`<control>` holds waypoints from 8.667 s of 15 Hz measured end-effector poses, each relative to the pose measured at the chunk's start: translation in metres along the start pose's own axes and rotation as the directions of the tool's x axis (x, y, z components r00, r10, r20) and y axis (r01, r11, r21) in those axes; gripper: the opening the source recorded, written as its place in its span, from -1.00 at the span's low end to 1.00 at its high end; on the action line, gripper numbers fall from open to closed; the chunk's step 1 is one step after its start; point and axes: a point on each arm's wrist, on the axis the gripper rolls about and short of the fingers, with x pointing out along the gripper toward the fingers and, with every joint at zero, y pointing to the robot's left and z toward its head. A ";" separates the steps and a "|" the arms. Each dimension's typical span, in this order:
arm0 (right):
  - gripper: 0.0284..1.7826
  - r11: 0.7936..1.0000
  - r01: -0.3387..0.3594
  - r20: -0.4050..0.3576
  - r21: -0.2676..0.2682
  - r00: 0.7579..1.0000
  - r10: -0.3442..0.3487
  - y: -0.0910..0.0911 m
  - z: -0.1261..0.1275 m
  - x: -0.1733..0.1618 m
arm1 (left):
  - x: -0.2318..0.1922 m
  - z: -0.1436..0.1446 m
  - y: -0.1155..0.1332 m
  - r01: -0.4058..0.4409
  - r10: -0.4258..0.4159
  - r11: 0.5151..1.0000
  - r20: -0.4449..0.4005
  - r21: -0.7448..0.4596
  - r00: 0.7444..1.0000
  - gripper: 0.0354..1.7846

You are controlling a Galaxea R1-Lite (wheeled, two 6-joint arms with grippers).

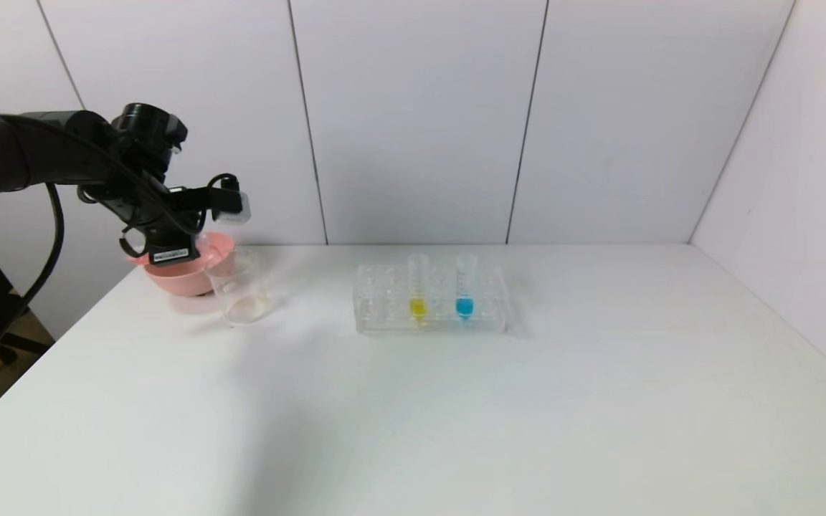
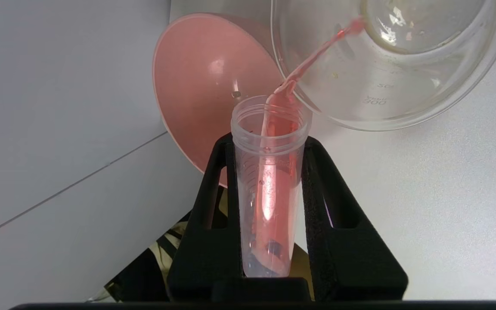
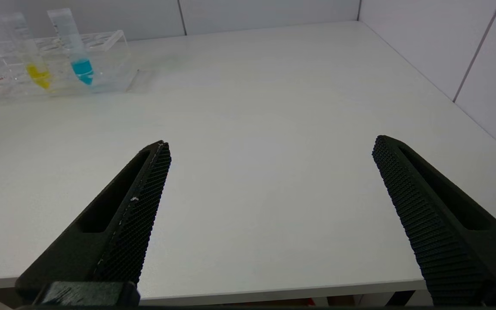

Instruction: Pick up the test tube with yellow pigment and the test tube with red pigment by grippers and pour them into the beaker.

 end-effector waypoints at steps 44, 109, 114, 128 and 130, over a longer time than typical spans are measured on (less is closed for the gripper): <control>0.92 1.000 0.000 0.000 0.000 1.000 0.000 0.000 0.000 0.000 | -0.039 -0.008 0.055 0.201 0.455 0.422 0.399 -0.884 0.796 -0.54; 0.92 1.000 0.000 0.000 0.000 1.000 0.000 0.000 0.000 0.000 | -0.113 0.134 -0.232 0.612 0.190 0.538 0.791 -0.580 0.582 0.98; 0.92 1.000 0.000 0.000 0.000 1.000 0.000 0.000 0.000 0.000 | -0.097 0.183 -0.242 0.408 0.448 0.394 0.560 -0.823 0.697 0.98; 0.92 1.000 0.000 0.000 0.000 1.000 0.000 0.000 0.000 0.000 | -0.010 0.242 -0.231 0.269 0.537 0.324 0.410 -0.907 0.737 0.98; 0.92 1.000 0.000 0.000 0.000 1.000 0.000 0.000 0.000 0.000 | -0.005 0.245 -0.225 0.298 0.531 0.336 0.441 -0.894 0.723 0.98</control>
